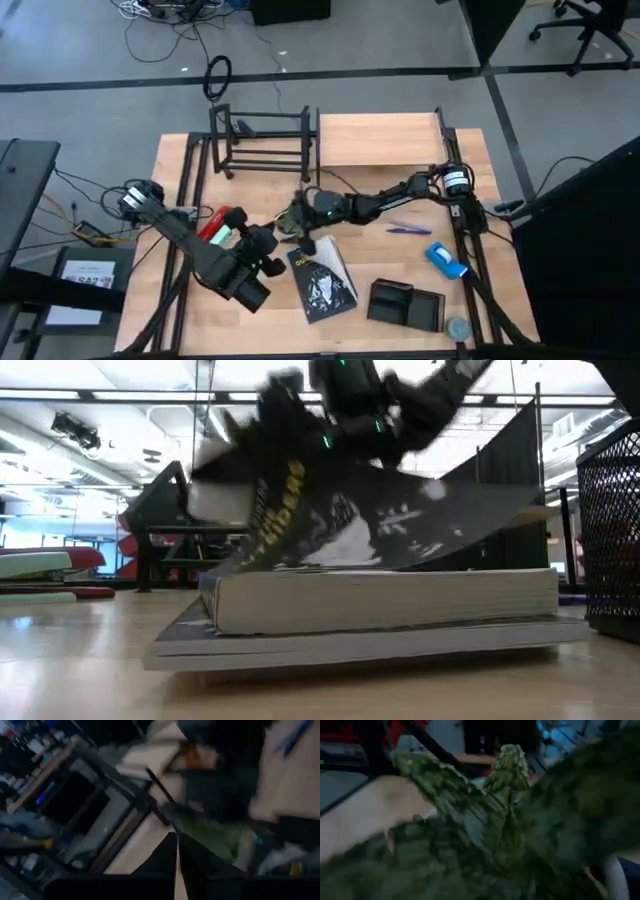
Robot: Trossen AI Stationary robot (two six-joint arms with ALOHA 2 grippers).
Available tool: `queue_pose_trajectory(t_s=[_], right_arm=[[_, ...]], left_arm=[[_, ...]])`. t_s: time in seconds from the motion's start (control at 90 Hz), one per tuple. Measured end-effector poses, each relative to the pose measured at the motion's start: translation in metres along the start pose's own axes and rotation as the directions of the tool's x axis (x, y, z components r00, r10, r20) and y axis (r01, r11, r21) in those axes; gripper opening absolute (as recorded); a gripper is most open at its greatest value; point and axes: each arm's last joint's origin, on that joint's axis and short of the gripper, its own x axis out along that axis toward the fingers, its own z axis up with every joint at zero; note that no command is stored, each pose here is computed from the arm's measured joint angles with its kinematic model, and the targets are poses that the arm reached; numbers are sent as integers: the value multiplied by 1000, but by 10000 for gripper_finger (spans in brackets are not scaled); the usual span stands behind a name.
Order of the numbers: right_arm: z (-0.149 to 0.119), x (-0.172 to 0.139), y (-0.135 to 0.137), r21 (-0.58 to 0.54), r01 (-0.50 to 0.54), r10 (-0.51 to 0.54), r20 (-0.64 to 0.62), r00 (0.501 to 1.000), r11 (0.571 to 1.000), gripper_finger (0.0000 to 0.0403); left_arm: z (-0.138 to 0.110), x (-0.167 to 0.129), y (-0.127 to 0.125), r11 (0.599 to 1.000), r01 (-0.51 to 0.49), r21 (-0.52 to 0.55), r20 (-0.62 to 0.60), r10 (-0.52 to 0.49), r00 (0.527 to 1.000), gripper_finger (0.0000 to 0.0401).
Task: Stock shelves
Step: Remove the white flower pot from under the shelf
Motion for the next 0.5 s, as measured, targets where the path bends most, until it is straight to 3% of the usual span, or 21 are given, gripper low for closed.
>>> queue_pose_trajectory(t_s=[0.122, 0.289, 0.378, 0.5], right_arm=[[20, 5, 16, -97, 25, -25, -1, 1000, 995, 316], [29, 6, 2, -125, 119, -125, -42, 991, 985, 316], [36, 3, -7, -106, 124, -132, -68, 989, 987, 316], [42, 1, -14, -3, 41, -41, -33, 999, 999, 316]], left_arm=[[10, -6, 6, 1000, 10, -11, 45, -10, 999, 0], [16, -10, 9, 1000, 19, 3, 58, -19, 998, 0], [15, -11, 9, 1000, 25, 6, 54, -25, 998, 0], [15, -14, 8, 1000, 28, 9, 66, -28, 997, 0]])
